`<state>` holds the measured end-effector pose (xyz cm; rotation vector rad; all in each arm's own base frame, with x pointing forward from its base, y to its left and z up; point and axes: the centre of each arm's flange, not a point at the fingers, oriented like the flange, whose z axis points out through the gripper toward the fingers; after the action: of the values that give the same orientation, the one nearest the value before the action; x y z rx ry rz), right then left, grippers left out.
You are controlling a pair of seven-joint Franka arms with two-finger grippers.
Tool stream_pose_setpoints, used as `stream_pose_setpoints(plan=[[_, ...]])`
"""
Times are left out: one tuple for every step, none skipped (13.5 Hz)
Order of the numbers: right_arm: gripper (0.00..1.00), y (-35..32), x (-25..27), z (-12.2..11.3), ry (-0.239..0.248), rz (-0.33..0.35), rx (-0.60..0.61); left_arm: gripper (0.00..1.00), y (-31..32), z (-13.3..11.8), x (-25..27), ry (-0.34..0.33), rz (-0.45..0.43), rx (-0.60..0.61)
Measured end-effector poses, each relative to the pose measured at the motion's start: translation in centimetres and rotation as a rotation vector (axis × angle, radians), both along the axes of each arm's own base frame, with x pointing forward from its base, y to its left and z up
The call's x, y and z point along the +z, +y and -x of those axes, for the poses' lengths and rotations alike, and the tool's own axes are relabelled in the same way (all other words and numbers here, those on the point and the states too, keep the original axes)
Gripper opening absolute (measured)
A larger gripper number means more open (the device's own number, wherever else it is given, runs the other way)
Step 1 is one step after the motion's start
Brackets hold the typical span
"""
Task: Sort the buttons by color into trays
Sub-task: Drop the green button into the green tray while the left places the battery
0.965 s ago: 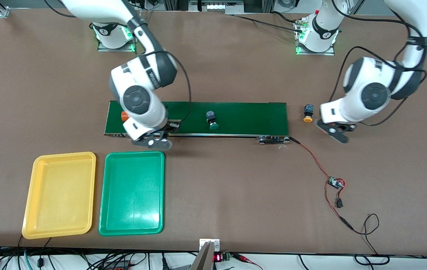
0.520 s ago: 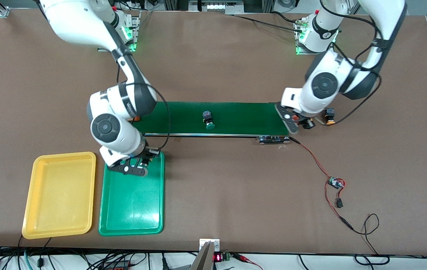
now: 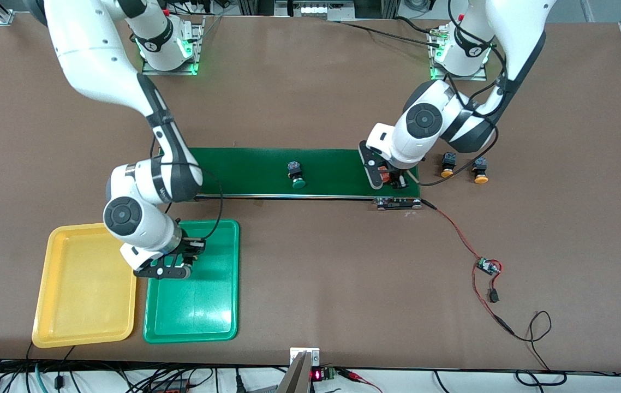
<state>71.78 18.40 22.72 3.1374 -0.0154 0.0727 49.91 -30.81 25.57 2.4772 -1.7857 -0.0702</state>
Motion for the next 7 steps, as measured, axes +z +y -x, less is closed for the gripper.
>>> stream_pose_setpoints(plan=[[0.41,-0.3,-1.2,-0.2,-0.016,-0.002,0.008,0.50,-0.6,0.3,-0.5,0.001,0.011,-0.009],[0.41,-0.2,-2.2,-0.3,-0.029,-0.004,0.012,0.50,-1.1,0.5,-0.8,0.003,0.017,-0.015],[0.41,0.0,-3.0,-0.3,-0.038,-0.006,0.016,0.56,-1.3,0.5,-0.9,0.004,0.021,-0.019],[0.41,0.1,-3.5,-0.3,-0.044,-0.006,0.022,0.66,-1.5,0.6,-0.8,0.003,0.024,-0.023],[0.41,0.1,-3.5,-0.4,-0.049,-0.006,0.033,0.74,-1.7,0.5,-0.6,-0.001,0.027,-0.024],[0.47,0.0,-3.4,-0.5,-0.051,-0.005,0.048,0.85,-1.8,0.3,-0.2,-0.008,0.031,-0.023],[0.55,-0.2,-3.4,-0.6,-0.051,-0.004,0.060,0.94,-1.8,0.0,0.3,-0.018,0.035,-0.020]])
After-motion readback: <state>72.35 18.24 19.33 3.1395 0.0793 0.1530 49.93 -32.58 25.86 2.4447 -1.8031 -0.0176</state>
